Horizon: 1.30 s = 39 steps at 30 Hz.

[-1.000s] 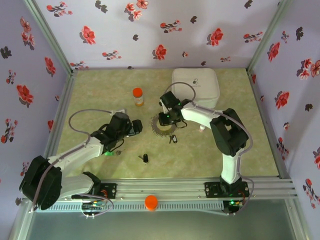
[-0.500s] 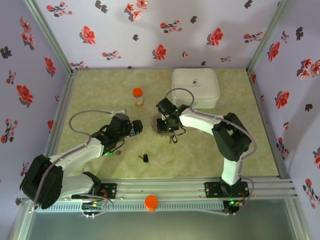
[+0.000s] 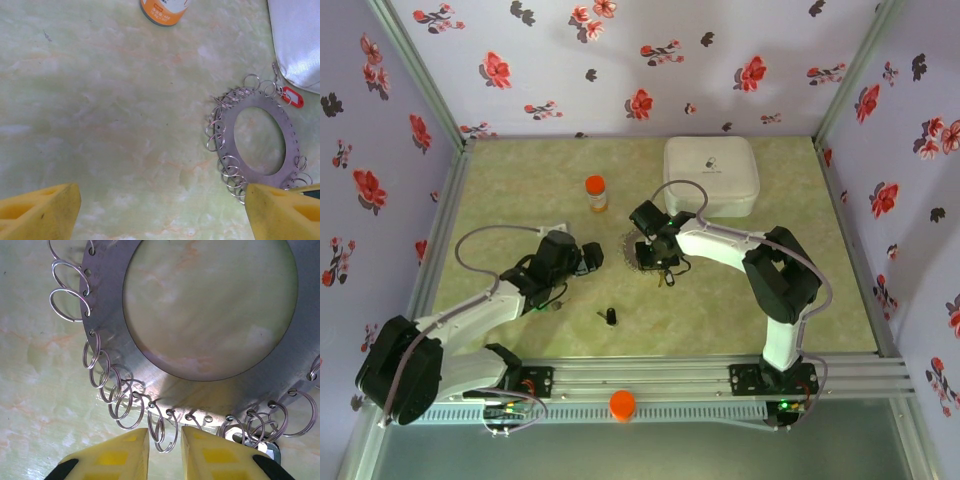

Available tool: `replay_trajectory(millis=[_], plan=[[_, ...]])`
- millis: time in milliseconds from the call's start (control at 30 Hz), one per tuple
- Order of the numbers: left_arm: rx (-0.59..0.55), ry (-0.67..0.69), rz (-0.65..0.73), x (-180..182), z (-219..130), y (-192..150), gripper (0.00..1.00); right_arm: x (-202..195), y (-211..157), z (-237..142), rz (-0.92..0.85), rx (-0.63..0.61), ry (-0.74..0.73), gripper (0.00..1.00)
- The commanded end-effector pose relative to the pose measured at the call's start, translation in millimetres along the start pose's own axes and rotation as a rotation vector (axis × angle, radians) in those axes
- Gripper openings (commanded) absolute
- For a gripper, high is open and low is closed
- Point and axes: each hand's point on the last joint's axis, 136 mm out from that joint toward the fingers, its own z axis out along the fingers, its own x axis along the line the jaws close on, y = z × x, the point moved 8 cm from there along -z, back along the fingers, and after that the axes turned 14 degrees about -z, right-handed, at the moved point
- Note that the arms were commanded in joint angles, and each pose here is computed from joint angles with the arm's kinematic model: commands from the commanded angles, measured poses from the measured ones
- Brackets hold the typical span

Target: Put the keys on the keyring

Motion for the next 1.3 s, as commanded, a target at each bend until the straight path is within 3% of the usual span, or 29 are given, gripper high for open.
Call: replay_trajectory(millis=[0,300,1267], plan=[[-0.028,-0.005,-0.014,-0.2,-3.3,1.9,0.85,3.1,-1.0,-1.8,0.004,0.013,-0.013,0.24],[-0.029,-0.004,-0.017,0.3,-3.0,1.7,0.85,8.6,4.3,-10.7,-0.025,-0.021,-0.015,0.23],[-0.025,0.0,-0.021,1.3,-1.7,0.6,0.84,8.1,-4.8,19.6,-0.039,0.063,-0.037,0.19]])
